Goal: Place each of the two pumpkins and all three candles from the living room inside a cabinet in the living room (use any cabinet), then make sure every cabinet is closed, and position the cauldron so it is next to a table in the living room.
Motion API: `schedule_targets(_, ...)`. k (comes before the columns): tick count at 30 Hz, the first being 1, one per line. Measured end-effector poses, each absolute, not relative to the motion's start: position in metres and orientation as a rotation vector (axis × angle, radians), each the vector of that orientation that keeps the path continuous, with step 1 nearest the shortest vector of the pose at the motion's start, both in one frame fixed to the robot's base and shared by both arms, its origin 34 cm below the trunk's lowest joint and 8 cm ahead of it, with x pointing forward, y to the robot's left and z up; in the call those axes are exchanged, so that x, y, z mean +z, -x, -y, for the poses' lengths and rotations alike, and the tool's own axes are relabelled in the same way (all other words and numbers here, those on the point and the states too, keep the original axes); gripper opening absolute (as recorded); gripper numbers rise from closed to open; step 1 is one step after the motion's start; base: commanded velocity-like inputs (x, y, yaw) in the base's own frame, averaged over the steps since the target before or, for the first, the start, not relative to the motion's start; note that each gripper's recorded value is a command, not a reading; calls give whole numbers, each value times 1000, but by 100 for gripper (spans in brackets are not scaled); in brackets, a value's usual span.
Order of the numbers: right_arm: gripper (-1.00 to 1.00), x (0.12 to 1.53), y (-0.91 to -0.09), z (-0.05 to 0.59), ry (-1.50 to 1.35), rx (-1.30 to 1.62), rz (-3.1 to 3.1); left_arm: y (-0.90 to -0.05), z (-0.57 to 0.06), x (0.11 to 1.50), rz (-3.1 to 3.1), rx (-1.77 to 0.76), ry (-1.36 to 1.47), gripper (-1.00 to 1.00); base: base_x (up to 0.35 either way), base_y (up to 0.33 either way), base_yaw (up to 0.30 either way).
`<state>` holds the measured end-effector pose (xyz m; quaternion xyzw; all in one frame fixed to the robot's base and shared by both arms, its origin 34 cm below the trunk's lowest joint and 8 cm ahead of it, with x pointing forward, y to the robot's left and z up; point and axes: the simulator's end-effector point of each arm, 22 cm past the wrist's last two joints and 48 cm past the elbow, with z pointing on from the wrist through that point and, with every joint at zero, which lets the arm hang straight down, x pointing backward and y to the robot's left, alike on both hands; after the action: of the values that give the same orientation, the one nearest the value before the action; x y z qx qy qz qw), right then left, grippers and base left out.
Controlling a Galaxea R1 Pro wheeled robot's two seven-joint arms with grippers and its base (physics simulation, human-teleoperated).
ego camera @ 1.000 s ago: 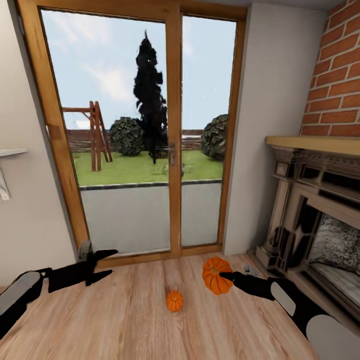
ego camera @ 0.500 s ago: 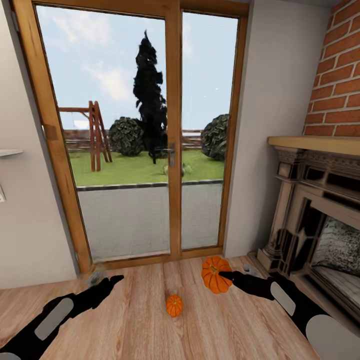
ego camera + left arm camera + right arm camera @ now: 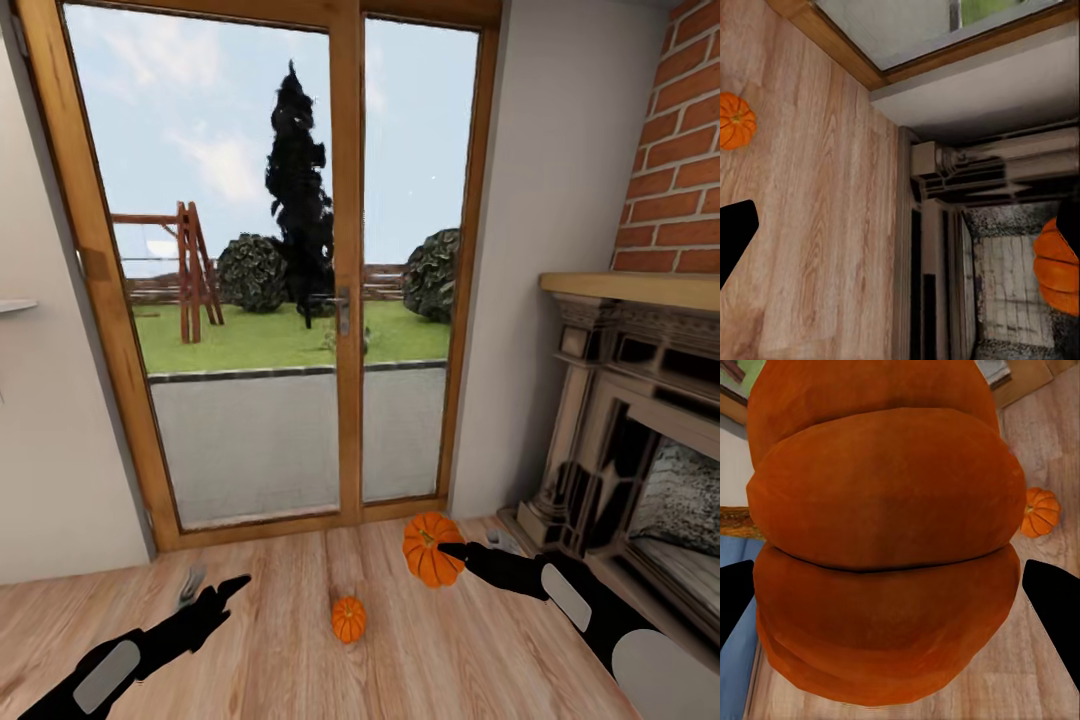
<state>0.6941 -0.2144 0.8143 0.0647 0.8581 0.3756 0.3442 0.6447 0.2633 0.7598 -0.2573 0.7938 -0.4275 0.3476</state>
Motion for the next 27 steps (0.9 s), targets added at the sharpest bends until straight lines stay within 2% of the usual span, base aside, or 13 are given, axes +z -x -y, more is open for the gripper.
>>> schedule_targets(8, -100, 817, -694, 213, -162, 994, -2218, -632, -246, 767, -2061, -1264, 657, 100, 338, 0, 0)
schedule_targets(20, -100, 835, -687, 196, -218, 1179, -2174, -610, -225, 770, -2067, -1450, 659, 100, 341, 0, 0)
schedule_targets(27, -100, 839, -688, 192, -269, 1231, -2156, -596, -222, 755, -2107, -1466, 678, 100, 108, -10, 0)
